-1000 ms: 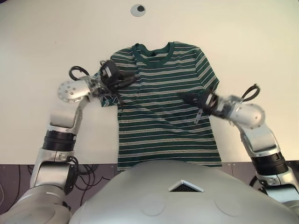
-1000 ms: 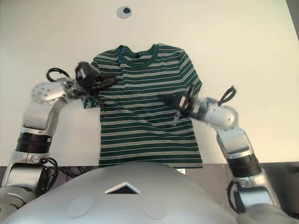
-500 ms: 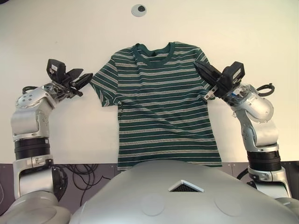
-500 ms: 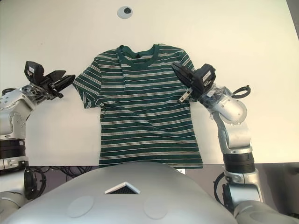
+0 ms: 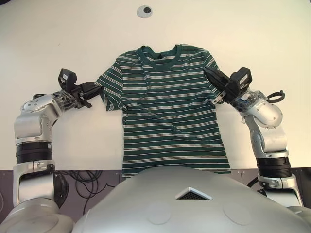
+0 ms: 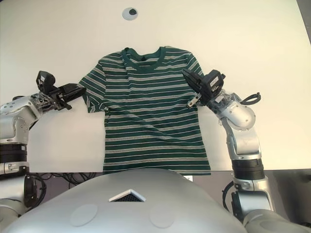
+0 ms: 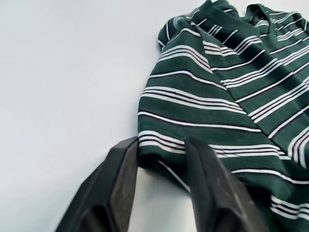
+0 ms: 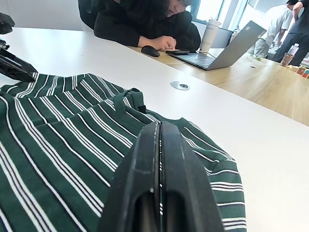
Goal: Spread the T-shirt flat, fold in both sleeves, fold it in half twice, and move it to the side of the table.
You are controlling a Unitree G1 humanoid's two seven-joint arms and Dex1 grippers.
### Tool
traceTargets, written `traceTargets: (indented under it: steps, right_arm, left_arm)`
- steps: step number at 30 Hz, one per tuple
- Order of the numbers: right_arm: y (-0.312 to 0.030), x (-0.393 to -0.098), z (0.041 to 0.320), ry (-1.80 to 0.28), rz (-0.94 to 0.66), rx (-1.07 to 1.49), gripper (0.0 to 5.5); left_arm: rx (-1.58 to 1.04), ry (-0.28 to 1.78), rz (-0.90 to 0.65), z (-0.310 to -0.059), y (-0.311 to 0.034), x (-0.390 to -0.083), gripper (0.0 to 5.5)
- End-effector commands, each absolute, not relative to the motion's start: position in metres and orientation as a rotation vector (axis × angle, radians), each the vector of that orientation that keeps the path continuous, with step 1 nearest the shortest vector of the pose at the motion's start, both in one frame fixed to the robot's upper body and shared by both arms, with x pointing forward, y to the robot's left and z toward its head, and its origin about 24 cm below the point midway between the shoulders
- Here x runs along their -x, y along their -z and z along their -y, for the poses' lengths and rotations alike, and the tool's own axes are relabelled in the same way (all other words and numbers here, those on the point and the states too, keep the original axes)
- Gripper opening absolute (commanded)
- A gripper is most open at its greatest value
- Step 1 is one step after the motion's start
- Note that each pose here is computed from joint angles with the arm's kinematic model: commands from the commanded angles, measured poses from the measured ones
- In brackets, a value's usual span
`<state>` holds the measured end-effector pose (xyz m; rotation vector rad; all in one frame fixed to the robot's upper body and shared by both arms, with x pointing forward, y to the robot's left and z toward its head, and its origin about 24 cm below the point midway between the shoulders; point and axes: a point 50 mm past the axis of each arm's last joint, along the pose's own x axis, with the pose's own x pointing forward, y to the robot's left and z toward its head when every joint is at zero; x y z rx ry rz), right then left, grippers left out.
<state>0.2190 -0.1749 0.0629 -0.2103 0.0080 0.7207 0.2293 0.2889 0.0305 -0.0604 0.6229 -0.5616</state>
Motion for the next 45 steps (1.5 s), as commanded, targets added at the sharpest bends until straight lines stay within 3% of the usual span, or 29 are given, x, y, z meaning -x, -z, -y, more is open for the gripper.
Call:
traceTargets:
  steps: [1,6,9,17,24,26,35,39,45]
  right_arm:
    - [-0.059,-0.22,0.175,-0.709,-0.014,0.222,0.0]
    - [-0.056,-0.221,0.176,-0.704,-0.018,0.23,0.0]
    - [-0.054,-0.223,0.178,-0.697,-0.023,0.235,0.0]
    - [-0.044,-0.232,0.189,-0.611,-0.1,0.284,0.0]
    - [-0.031,-0.244,0.21,-0.442,-0.25,0.274,0.0]
    - [-0.03,-0.247,0.216,-0.399,-0.291,0.207,0.0]
    - [-0.024,-0.246,0.228,-0.368,-0.443,0.033,1.36]
    - [-0.021,-0.243,0.228,-0.388,-0.483,-0.002,1.84]
    - [-0.024,-0.236,0.23,-0.429,-0.523,-0.104,1.84]
  left_arm:
    - [0.053,0.549,-0.659,-0.29,-0.024,-0.227,0.86]
    - [0.058,0.567,-0.575,-0.285,-0.036,-0.237,0.03]
    - [0.085,0.6,-0.521,-0.274,-0.046,-0.246,0.03]
    - [0.143,0.772,-0.428,-0.209,-0.066,-0.273,0.03]
    - [0.082,0.831,-0.504,-0.157,-0.043,-0.278,0.03]
    - [0.041,0.814,-0.543,-0.153,-0.031,-0.276,0.2]
    - [-0.018,0.778,-0.607,-0.147,-0.005,-0.271,1.32]
    - [-0.003,0.79,-0.588,-0.146,-0.007,-0.267,1.33]
    - [0.006,0.794,-0.544,-0.145,-0.013,-0.265,1.33]
